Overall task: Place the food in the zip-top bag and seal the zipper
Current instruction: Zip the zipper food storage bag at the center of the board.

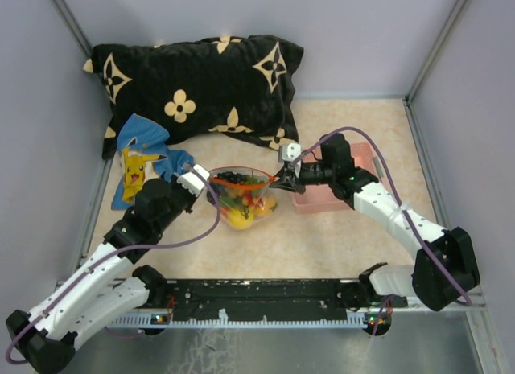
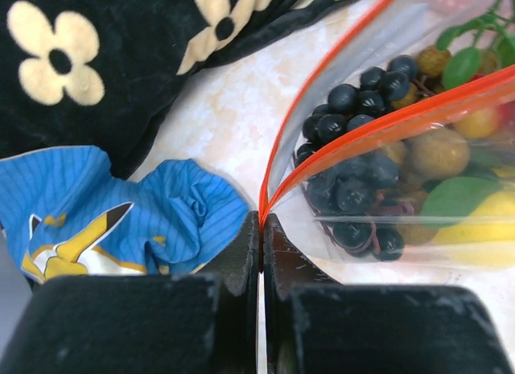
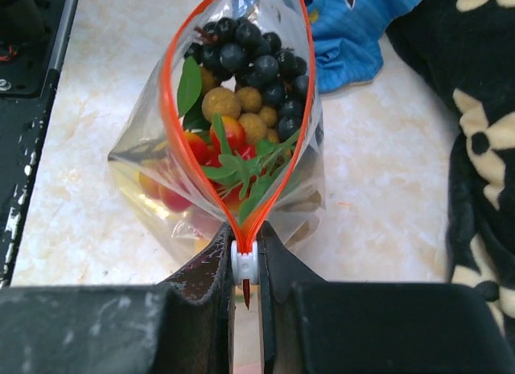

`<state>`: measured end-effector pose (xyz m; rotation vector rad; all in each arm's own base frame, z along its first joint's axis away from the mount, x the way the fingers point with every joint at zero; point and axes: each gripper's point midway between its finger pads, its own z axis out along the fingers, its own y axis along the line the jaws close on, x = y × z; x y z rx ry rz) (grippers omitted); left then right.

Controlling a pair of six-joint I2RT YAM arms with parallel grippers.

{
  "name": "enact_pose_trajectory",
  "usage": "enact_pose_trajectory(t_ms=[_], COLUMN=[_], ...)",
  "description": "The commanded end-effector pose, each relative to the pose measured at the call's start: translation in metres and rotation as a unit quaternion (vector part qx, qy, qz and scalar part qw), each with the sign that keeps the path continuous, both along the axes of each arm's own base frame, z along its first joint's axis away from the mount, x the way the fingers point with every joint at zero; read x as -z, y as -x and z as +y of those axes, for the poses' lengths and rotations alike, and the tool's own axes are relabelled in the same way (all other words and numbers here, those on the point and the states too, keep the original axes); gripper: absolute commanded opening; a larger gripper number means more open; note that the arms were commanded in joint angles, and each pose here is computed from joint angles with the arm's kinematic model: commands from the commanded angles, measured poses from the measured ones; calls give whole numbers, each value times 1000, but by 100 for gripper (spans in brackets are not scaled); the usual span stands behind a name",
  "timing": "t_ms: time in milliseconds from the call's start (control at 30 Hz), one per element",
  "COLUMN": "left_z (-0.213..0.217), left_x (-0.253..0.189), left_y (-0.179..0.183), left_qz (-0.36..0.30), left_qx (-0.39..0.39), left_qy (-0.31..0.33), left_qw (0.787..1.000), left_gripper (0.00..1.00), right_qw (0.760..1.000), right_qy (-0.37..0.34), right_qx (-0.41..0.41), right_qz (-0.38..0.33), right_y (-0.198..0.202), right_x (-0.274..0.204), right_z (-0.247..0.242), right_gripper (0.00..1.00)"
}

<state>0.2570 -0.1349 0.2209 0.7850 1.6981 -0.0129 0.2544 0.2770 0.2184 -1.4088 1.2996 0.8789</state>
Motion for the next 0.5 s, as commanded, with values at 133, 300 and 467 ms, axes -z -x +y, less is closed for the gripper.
enact_pose_trajectory(t_ms=[133,300,467], left_z=[6,-15,-30], left_x=[-26,-50,-90], left_y=[-21,-11,7], left_qz=[-37,-35,-39], left_qx=[-9,57,121], left_qy=[34,44,60], left_qw=[999,997,990], left_gripper=[7,38,59], right_qw=[998,996,995], right_qy=[31,35,19], right_qx=[61,86,100], right_qz=[-7,13,12], right_y=[-8,-15,-18], right_x=[-19,-23,-37], right_z=[3,13,15], right_gripper=[0,0,0])
